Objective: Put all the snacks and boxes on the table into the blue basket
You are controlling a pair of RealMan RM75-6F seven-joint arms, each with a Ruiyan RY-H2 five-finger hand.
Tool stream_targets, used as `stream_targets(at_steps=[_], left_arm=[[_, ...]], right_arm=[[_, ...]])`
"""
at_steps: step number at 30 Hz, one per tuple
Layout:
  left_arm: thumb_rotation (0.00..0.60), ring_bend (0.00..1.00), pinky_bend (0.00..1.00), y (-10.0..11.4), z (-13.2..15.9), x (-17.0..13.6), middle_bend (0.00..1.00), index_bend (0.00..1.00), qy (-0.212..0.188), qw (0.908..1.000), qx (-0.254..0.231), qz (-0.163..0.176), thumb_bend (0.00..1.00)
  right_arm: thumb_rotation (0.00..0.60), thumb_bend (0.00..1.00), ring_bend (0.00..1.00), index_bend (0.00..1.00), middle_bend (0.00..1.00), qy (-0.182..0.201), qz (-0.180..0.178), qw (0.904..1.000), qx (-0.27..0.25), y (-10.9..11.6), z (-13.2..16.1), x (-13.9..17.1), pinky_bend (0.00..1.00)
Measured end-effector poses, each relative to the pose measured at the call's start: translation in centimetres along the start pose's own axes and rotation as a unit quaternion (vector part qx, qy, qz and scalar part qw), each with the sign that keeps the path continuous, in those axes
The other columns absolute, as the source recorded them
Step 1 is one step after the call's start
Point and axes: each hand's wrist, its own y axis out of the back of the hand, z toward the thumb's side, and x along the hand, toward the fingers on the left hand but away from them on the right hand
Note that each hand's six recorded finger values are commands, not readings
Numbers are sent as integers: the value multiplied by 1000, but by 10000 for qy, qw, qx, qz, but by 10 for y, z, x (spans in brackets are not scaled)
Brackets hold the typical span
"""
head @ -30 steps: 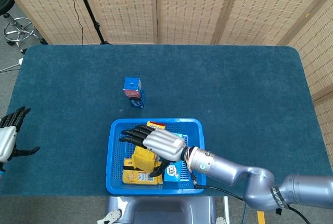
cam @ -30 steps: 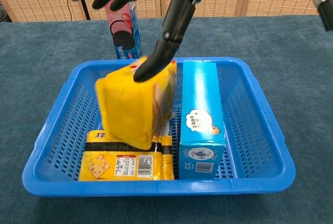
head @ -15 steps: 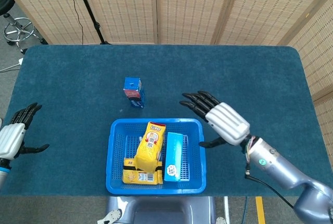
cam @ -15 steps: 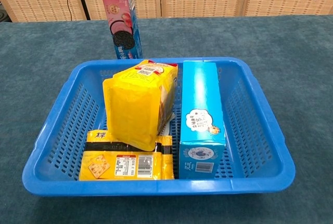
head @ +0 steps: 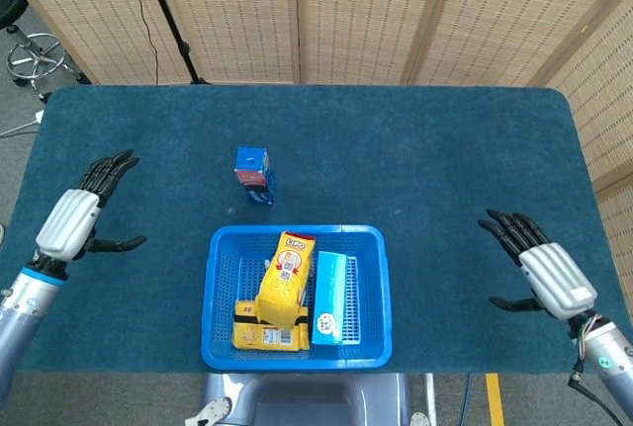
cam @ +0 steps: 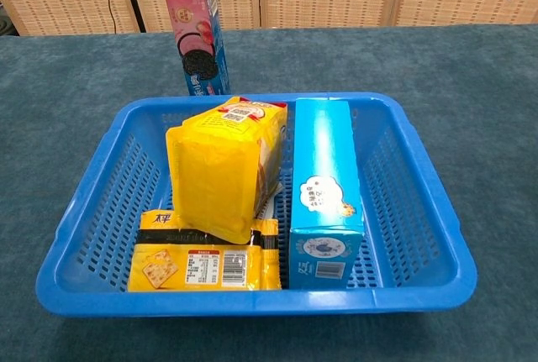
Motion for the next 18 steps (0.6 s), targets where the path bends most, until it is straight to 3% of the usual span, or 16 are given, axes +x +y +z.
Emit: stream_targets(at_steps=[7, 18], left_arm=[[600, 0, 0, -14, 31, 52, 0, 0, -248, 9993, -175, -213, 104], [600, 0, 0, -48, 59, 117, 0, 0, -151, 9981, 332, -494, 105]], right_arm=[[600, 0, 0, 0, 0, -443, -247, 9980, -390, -15, -19, 34, 8], [600, 0, 0, 0, 0, -556, -365, 9961, -574, -14, -27, 34, 14]])
